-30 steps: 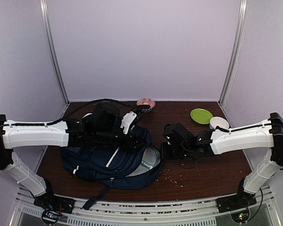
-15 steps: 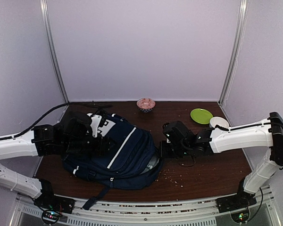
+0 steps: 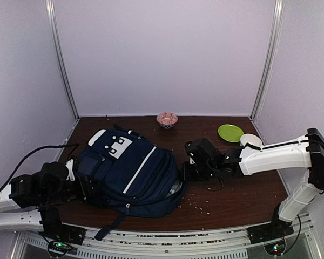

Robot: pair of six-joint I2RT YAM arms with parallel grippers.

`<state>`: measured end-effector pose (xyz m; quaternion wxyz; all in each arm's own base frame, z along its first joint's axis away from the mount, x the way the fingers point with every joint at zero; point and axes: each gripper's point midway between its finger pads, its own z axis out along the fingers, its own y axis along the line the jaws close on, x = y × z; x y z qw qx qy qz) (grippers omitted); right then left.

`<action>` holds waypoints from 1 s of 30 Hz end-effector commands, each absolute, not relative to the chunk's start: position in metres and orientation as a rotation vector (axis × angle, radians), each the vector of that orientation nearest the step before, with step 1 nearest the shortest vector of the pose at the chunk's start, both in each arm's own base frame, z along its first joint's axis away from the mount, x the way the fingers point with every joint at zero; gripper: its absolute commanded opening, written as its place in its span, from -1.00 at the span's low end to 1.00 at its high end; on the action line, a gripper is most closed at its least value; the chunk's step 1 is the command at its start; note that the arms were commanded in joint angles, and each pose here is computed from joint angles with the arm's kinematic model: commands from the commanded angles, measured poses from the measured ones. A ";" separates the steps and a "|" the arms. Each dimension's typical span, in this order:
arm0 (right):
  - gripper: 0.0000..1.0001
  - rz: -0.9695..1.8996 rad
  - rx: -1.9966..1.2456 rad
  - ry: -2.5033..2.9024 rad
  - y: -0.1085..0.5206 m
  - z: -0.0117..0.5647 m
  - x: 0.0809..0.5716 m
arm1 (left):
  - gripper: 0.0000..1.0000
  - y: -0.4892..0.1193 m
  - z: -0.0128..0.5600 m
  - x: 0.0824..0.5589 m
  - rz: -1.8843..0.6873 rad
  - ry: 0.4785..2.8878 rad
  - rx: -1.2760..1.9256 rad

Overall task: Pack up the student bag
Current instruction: Adjust the student bag at the center of the board.

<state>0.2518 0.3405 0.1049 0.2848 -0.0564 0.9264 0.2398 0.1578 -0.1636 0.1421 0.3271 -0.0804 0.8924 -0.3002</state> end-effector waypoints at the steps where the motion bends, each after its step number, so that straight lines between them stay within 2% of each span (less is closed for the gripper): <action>1: -1.00 0.667 -0.162 2.462 0.349 0.108 0.257 | 0.95 -0.141 0.131 0.156 -0.922 2.256 -0.558; 14: -1.00 0.684 -0.172 2.456 0.352 0.108 0.257 | 0.85 -0.135 0.111 0.168 -0.945 2.192 -0.780; 20: -1.00 0.684 -0.176 2.464 0.351 0.105 0.256 | 0.72 -0.141 0.105 0.182 -0.965 2.170 -0.805; 24: -1.00 0.695 -0.186 2.458 0.354 0.106 0.256 | 0.45 -0.146 0.111 0.194 -0.976 2.144 -0.780; 30: -1.00 0.692 -0.215 2.444 0.363 0.119 0.267 | -0.26 -0.152 0.135 0.215 -0.958 2.115 -0.700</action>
